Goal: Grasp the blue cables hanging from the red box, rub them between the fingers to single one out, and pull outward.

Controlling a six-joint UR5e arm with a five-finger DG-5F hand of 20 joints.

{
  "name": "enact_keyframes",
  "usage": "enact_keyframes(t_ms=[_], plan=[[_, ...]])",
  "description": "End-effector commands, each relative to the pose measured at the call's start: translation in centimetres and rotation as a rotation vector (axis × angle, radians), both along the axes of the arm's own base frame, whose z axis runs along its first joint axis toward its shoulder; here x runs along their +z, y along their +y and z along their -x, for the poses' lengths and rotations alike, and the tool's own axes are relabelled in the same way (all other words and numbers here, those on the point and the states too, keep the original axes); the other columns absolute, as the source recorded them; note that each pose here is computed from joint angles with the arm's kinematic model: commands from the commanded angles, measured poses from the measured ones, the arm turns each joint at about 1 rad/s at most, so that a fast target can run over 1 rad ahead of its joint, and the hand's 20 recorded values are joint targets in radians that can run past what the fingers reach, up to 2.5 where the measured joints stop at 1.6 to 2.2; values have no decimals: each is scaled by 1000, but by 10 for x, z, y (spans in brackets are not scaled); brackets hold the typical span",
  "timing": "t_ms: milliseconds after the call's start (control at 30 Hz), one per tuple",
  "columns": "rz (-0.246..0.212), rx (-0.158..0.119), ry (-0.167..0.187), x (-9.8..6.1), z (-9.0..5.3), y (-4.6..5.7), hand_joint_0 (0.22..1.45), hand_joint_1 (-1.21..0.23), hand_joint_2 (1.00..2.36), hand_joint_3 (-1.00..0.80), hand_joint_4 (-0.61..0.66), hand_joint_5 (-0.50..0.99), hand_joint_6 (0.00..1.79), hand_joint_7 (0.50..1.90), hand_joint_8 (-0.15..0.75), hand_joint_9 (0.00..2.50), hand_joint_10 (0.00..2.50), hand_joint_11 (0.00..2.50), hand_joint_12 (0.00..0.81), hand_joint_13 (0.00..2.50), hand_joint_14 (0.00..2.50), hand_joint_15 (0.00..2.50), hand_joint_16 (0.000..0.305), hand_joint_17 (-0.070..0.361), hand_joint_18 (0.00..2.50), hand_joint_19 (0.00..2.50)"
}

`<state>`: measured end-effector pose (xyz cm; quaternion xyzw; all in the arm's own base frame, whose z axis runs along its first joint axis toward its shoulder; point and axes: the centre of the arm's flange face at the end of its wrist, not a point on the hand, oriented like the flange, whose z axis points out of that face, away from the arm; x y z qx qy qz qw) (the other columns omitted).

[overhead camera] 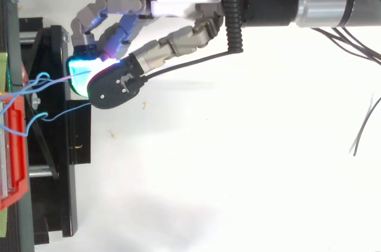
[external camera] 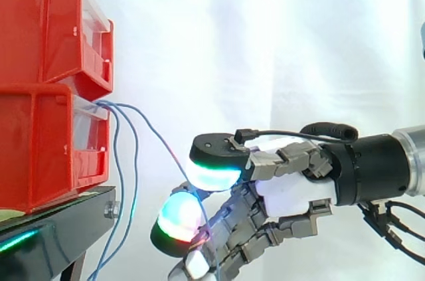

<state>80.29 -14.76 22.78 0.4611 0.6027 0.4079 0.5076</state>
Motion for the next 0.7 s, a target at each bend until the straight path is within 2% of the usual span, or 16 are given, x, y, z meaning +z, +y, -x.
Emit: enact_keyframes(t_ms=[0,133,233,367,400,433,467,533,667], plan=[[1,0,-8,9,1,-1,568,-630,1011,-345,174,-131,756,973,300,813,16,411,367,516,8,215,49,110,549,365],[4,-3,-9,23,6,-3,569,-639,1012,-307,159,-136,778,953,298,816,14,422,366,519,8,213,49,110,553,367],[8,-4,1,30,10,-4,563,-666,1014,-188,149,-146,816,960,321,829,15,411,388,534,8,205,54,121,588,346],[10,-5,5,40,14,-4,562,-688,1010,-77,173,-155,883,866,346,841,13,425,417,554,7,200,59,133,632,311],[9,-3,2,49,16,-4,560,-687,1010,-68,173,-155,885,870,349,842,13,419,416,554,7,200,60,134,633,312],[11,-6,5,49,17,-5,562,-690,1009,-51,162,-154,893,860,349,844,14,419,421,554,7,195,60,135,638,309],[15,-5,8,56,19,-5,564,-696,1009,-34,156,-153,897,862,352,845,14,423,422,555,7,198,60,136,640,305],[23,-3,19,60,22,-4,569,-702,1009,-18,143,-152,903,866,350,843,12,423,420,555,7,199,60,135,637,308],[37,9,75,59,29,3,581,-723,1010,35,75,-147,913,892,349,839,15,426,419,554,7,196,60,135,632,311]])
